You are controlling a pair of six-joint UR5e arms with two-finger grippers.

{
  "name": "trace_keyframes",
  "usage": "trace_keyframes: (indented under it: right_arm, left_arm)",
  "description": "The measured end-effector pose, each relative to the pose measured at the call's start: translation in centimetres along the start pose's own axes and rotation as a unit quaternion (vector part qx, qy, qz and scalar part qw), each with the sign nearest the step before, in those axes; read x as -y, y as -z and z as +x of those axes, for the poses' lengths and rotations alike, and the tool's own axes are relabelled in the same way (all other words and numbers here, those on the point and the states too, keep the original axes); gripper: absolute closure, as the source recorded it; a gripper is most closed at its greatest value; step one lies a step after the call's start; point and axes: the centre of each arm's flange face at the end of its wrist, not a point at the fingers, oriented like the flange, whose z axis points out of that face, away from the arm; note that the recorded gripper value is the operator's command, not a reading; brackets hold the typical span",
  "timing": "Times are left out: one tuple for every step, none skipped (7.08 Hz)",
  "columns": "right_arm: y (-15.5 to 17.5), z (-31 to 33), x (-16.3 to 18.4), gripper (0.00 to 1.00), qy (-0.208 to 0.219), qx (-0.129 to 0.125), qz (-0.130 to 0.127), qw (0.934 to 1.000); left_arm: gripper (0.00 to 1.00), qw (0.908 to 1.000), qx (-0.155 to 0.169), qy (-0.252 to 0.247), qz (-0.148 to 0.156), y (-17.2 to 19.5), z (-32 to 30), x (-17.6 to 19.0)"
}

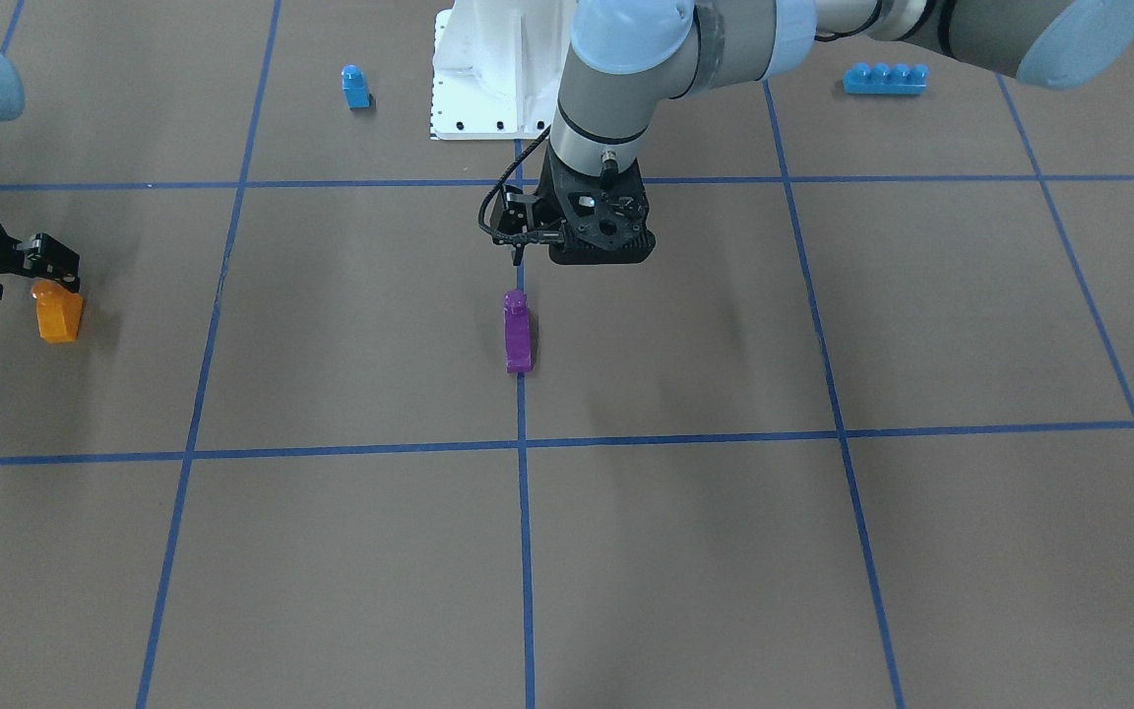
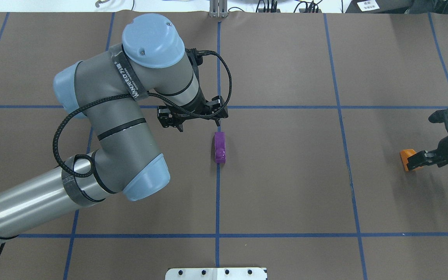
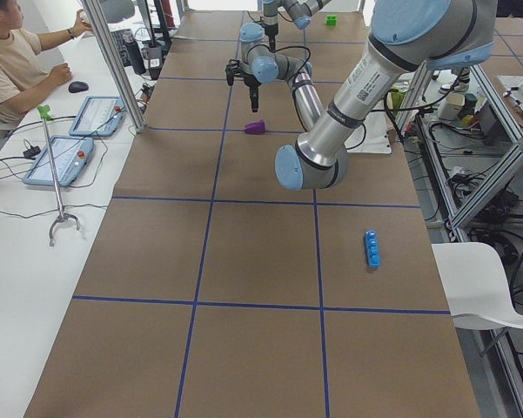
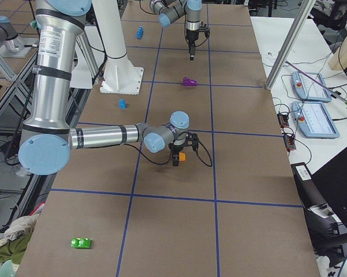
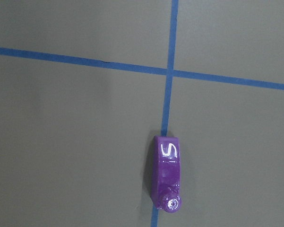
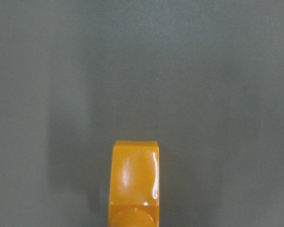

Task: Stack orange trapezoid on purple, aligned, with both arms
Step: 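Grasp the orange trapezoid block with the right gripper while the left gripper hovers, then carry the orange block over the purple block while the left arm withdraws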

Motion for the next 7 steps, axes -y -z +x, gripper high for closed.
trace_keyframes:
  right_arm:
    - [-0.9, 0.3, 0.2, 0.05, 0.005, 0.002, 0.002, 1.0]
    - [-1.5, 0.2, 0.8, 0.27, 0.01, 0.006, 0.006, 0.9999]
    - [-1.7, -0.1, 1.3, 0.44, 0.013, 0.01, 0.009, 0.9998]
    - [-1.6, -0.4, 1.6, 0.51, 0.015, 0.014, 0.011, 0.9997]
    - [-1.4, -0.6, 1.6, 0.86, 0.016, 0.017, 0.013, 0.9996]
    - [-1.2, -0.6, 1.5, 1.0, 0.017, 0.018, 0.014, 0.9996]
    - [-0.7, -0.9, 1.4, 1.0, 0.02, 0.021, 0.017, 0.9994]
  left_arm:
    - [0.0, 1.0, 0.0, 0.002, 0.0, 0.0, 0.0, 0.0]
    - [0.0, 1.0, 0.0, 0.003, 0.0, 0.0, 0.0, -0.1]
    - [0.0, 1.0, 0.0, 0.003, 0.0, 0.0, 0.0, -0.1]
    - [0.0, 1.0, 0.0, 0.003, 0.0, -0.1, 0.0, -0.1]
    - [0.0, 1.0, 0.0, 0.003, 0.0, -0.1, 0.0, -0.1]
    - [0.0, 1.0, 0.0, 0.003, 0.0, -0.1, 0.1, -0.1]
    - [0.0, 1.0, 0.0, 0.003, 0.0, -0.1, 0.1, -0.2]
